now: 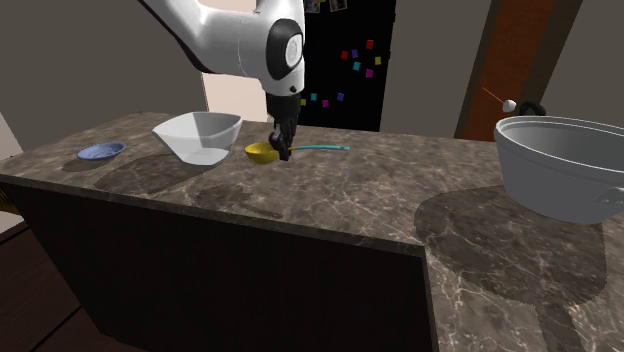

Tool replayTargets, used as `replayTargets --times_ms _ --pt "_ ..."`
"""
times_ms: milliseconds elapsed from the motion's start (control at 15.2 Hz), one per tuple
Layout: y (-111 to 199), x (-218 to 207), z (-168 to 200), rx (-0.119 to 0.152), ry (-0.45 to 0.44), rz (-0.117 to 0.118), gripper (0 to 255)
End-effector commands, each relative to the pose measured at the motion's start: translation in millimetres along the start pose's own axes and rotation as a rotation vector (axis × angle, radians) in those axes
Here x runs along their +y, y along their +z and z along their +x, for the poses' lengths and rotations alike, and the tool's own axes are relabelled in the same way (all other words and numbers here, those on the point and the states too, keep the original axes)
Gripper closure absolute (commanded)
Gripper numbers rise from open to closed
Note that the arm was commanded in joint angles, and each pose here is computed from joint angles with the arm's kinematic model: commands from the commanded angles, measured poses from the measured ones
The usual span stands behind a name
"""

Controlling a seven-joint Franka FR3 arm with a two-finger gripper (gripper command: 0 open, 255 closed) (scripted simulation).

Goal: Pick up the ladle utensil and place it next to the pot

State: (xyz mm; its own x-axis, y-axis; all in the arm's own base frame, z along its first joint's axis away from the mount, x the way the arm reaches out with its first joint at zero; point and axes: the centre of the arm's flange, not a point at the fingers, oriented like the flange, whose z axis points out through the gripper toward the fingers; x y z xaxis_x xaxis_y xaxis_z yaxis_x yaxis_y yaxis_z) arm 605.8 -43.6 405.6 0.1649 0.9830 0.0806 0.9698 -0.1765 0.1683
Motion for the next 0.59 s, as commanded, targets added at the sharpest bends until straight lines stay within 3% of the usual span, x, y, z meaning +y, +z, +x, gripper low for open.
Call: replayTargets --times_ms 0,528 --pt "-10 2 1 0.000 0.000 0.000 255" --pt "-52 9 4 0.000 0.000 0.000 255"
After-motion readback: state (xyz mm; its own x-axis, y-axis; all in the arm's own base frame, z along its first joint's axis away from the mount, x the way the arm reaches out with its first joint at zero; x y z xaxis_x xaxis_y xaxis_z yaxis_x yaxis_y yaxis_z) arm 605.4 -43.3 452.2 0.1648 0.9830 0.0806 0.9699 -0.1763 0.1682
